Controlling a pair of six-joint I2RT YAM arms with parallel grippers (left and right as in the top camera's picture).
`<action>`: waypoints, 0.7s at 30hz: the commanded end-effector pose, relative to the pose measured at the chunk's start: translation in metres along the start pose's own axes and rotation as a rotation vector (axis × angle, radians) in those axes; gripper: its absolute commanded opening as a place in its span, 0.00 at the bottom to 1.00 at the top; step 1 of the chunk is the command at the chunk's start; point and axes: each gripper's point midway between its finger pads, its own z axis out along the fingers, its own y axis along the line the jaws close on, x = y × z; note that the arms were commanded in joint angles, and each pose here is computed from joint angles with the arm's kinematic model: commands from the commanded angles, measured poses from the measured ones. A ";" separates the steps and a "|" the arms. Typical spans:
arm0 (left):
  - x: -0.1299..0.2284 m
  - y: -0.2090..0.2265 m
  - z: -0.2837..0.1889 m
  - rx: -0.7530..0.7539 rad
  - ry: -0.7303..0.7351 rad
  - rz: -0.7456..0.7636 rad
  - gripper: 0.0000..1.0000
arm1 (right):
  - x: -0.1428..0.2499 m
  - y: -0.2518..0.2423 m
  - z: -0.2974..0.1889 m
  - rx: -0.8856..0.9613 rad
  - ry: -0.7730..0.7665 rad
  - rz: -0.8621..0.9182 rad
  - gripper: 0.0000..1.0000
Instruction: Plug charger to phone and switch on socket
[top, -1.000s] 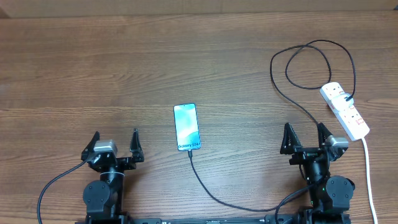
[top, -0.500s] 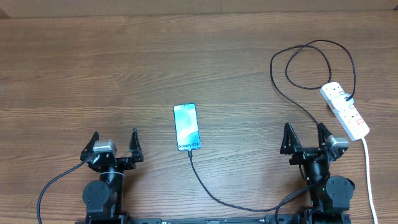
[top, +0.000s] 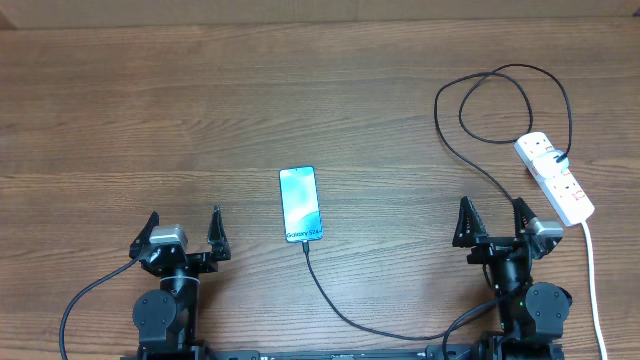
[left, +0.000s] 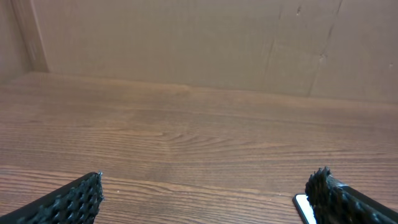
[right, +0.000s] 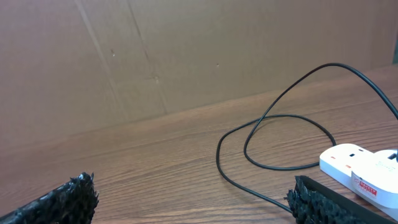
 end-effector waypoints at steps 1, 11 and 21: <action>0.000 0.000 0.000 0.002 -0.004 0.026 0.99 | 0.001 -0.002 0.000 0.005 -0.006 -0.005 1.00; 0.000 0.000 0.000 0.002 -0.004 0.026 0.99 | 0.002 -0.002 0.000 0.007 -0.003 -0.004 1.00; 0.000 0.000 0.000 0.002 -0.004 0.026 1.00 | 0.004 -0.005 0.001 0.023 0.005 -0.113 1.00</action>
